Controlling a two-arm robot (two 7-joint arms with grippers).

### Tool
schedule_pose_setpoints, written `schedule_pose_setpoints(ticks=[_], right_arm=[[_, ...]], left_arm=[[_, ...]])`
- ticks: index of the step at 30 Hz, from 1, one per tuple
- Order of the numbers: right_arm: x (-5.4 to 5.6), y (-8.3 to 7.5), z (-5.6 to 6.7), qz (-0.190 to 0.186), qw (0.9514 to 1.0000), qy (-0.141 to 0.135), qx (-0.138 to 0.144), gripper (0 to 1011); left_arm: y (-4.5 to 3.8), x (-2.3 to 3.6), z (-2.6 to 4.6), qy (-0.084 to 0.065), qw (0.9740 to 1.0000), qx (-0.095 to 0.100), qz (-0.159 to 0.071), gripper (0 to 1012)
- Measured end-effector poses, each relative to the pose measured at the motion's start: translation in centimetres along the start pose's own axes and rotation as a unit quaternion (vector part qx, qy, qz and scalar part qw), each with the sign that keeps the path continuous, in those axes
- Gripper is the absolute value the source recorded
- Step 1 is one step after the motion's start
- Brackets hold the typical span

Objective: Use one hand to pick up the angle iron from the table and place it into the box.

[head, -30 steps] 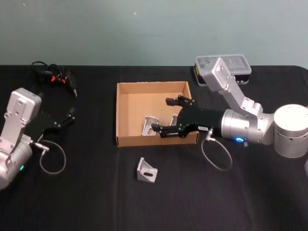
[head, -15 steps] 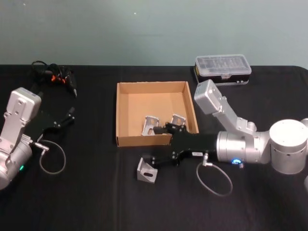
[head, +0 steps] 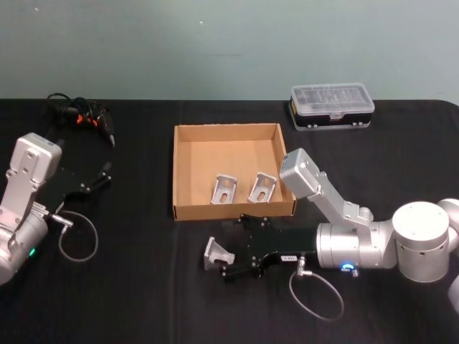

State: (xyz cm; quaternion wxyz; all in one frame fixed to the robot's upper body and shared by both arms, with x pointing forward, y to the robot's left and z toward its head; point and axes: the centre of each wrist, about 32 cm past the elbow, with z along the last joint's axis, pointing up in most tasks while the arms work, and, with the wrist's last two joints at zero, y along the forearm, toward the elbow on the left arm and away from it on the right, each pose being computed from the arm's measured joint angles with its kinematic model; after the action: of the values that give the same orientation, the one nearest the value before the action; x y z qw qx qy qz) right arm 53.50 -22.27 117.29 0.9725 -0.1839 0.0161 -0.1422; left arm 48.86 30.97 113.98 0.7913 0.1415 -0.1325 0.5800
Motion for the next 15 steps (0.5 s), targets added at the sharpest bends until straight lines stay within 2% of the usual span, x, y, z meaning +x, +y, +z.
schedule_pose_setpoints(ticks=[8, 15], right_arm=[[0.1, 0.2, -1.1, -0.007, 0.9998, 0.012, -0.01, 1000], [0.4, 0.4, -1.6, -0.013, 0.9997, 0.019, -0.012, 1000]], left_arm=[[0.0, 0.0, 0.0, 0.0, 1.0, 0.0, 0.0, 1011], [0.0, 0.0, 0.0, 0.0, 1.0, 0.0, 0.0, 1011]])
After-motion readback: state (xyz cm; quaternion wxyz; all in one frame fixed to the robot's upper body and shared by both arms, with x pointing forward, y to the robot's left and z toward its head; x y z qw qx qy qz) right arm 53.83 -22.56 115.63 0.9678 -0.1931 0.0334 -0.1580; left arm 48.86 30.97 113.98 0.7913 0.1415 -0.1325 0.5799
